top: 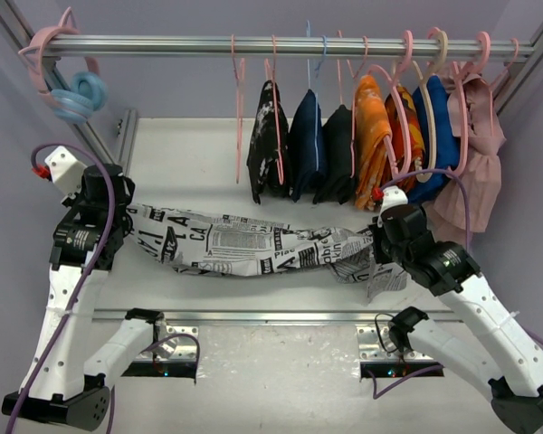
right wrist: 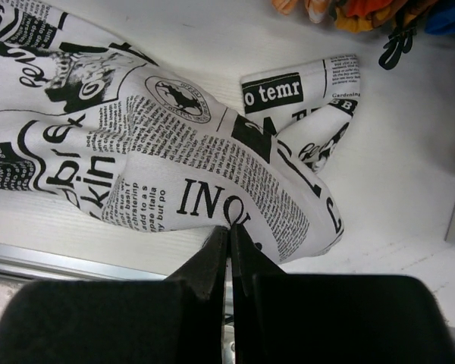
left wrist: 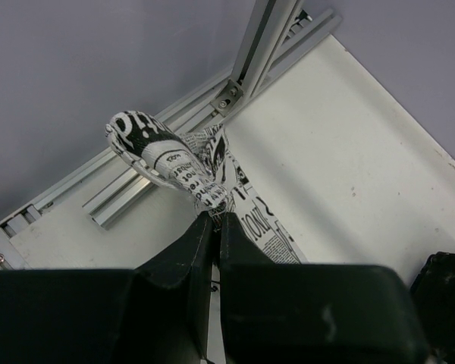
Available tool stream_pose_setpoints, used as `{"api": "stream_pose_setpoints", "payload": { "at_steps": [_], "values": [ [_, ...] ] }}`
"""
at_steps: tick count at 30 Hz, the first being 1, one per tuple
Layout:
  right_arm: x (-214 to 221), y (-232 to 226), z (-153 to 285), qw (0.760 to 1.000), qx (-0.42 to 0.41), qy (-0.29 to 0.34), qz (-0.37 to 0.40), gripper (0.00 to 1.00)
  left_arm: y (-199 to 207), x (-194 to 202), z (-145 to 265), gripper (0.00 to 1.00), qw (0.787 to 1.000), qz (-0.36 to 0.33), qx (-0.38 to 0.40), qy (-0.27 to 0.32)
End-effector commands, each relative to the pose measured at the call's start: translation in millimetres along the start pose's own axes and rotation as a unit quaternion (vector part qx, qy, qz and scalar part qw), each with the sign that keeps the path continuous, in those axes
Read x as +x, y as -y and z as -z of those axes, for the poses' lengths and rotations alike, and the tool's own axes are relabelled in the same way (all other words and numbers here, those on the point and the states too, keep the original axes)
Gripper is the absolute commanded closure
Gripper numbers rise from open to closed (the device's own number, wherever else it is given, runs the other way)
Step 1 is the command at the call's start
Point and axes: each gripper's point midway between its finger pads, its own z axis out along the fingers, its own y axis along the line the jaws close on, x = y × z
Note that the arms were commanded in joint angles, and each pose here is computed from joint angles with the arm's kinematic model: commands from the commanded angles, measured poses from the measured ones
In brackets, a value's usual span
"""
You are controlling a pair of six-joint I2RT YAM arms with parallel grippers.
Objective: Place the trousers on the hanger
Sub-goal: Flatten out the trousers at the center of the board.
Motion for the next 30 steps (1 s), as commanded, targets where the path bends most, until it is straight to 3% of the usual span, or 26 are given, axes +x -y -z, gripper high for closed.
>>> {"api": "stream_pose_setpoints", "payload": {
  "at_steps": [1,19,30],
  "values": [
    [-15,8,14,1.000,0.013,0.025,-0.011,1.00,6,-27,2,1.00,0.998,0.047,0.006,0.043],
    [-10,20,46,0.999,0.010,0.037,-0.004,1.00,14,1,-14,1.00,0.999,0.049,-0.002,0.011],
    [-1,30,55,0.998,0.028,0.043,-0.021,0.97,-19,-9,5,1.00,0.990,0.128,-0.038,0.040]
  ]
}}
